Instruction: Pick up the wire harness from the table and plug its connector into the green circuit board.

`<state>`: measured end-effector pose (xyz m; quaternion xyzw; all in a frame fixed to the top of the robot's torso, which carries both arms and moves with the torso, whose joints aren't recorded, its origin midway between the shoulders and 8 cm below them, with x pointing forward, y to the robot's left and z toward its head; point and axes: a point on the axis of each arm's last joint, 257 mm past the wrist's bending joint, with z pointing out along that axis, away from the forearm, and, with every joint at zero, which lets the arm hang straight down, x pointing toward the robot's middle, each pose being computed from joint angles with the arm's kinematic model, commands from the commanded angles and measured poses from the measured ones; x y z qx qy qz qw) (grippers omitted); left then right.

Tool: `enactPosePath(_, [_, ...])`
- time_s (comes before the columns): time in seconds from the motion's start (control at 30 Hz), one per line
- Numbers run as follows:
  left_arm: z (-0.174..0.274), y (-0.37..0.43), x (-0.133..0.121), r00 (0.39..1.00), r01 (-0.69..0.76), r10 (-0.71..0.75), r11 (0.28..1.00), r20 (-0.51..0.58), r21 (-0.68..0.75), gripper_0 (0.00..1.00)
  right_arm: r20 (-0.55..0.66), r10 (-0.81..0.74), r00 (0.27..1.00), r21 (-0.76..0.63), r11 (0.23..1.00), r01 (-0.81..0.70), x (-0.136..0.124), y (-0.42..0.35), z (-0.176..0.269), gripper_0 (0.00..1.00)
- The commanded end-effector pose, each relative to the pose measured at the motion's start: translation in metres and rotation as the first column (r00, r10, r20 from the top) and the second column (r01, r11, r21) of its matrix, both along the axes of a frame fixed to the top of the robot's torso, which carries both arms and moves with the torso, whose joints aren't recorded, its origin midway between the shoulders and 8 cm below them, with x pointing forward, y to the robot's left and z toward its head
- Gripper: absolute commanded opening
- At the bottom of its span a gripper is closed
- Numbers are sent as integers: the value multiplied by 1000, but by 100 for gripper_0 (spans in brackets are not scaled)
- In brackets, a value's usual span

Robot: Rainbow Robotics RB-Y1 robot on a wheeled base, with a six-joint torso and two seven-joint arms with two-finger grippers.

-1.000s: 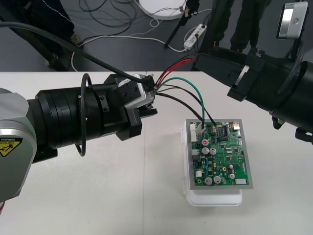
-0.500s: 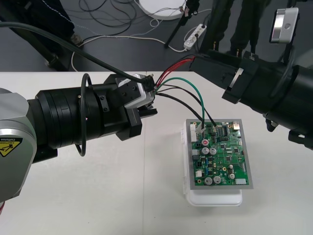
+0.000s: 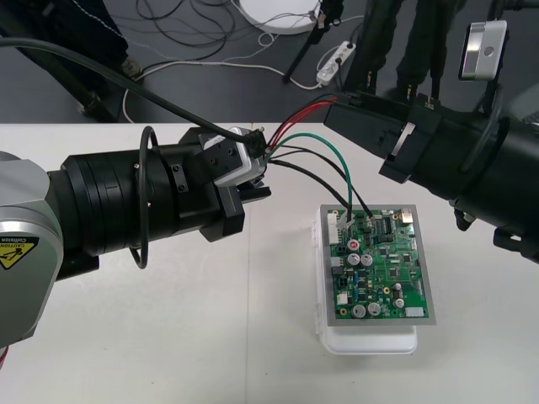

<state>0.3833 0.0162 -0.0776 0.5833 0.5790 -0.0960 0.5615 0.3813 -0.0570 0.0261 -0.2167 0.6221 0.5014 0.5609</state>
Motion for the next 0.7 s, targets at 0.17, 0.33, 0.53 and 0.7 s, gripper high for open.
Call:
enactPosePath(0.17, [30,-20,-4,994,54,-50,998,101,-40,1,1,47,999,38,998,-47,-14,14,19,85])
enactPosePath(0.33, [30,-21,-4,993,57,-53,998,106,-40,1,2,46,999,39,998,-46,-14,14,19,2])
enactPosePath(0.53, [30,-21,-4,993,58,-53,998,104,-40,1,8,43,999,39,998,-43,-13,13,21,0])
enactPosePath(0.7, [30,-21,-4,993,57,-53,997,103,-42,1,10,41,999,38,998,-41,-13,12,21,0])
